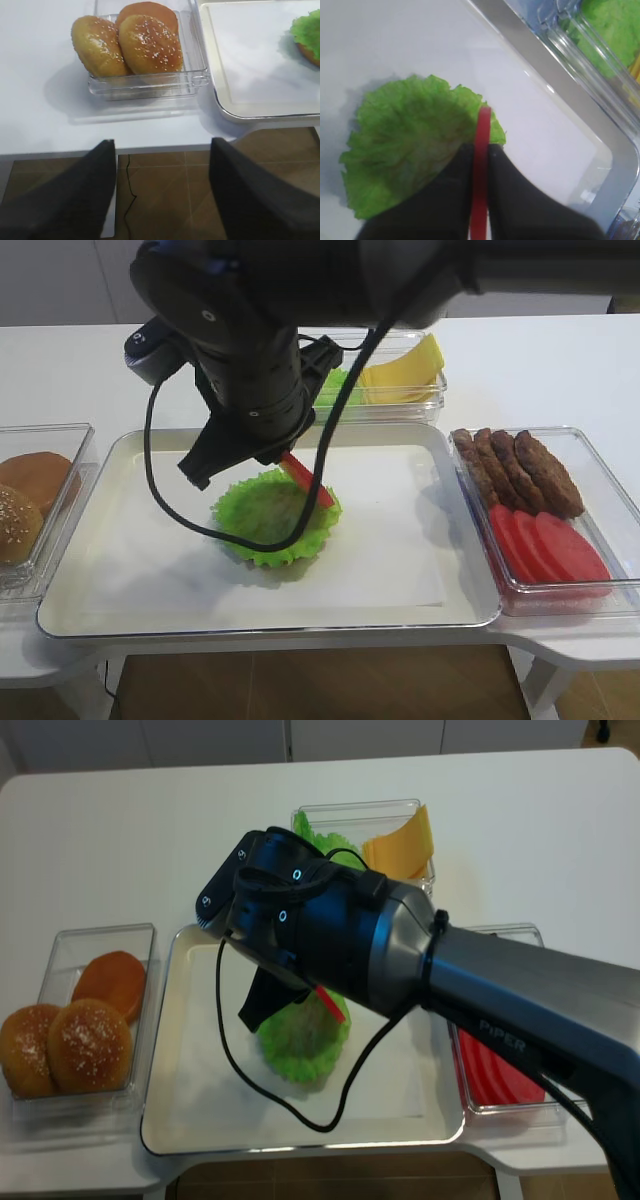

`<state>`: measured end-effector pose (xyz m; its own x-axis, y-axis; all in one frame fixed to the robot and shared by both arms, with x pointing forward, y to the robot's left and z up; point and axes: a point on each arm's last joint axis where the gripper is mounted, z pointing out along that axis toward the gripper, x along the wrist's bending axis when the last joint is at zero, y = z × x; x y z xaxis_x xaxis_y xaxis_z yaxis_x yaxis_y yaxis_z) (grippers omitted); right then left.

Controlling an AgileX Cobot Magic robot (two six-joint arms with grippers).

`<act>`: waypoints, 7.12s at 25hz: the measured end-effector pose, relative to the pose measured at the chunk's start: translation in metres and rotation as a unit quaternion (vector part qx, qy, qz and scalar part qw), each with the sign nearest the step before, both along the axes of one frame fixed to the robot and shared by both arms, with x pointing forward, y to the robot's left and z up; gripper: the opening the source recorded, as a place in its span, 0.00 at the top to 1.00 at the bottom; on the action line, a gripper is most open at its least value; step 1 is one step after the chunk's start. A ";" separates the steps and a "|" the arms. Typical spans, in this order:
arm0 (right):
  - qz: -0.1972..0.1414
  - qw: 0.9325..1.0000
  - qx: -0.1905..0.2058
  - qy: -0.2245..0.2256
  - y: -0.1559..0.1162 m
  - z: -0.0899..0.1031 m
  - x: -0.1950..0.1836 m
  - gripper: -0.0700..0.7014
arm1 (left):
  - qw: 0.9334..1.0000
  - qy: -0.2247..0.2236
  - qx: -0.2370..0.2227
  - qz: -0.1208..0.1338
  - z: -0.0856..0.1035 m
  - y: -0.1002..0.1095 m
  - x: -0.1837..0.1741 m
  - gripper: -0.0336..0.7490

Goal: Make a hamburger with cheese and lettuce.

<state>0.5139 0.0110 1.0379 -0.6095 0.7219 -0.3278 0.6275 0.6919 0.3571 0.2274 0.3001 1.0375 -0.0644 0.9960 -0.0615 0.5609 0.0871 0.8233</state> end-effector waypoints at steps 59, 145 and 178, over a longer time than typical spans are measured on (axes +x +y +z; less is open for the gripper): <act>-0.076 0.974 0.176 0.120 -0.056 0.046 0.044 0.31 | 1.000 0.000 0.001 0.000 0.000 0.000 0.000 0.40; -0.228 0.904 0.296 -0.209 -0.308 0.008 -0.288 0.39 | 1.000 0.000 0.001 0.000 0.000 0.000 0.000 0.40; -0.259 0.896 0.284 -0.221 -0.306 0.003 -0.284 0.39 | 1.000 0.000 0.001 0.000 0.000 0.000 0.000 0.40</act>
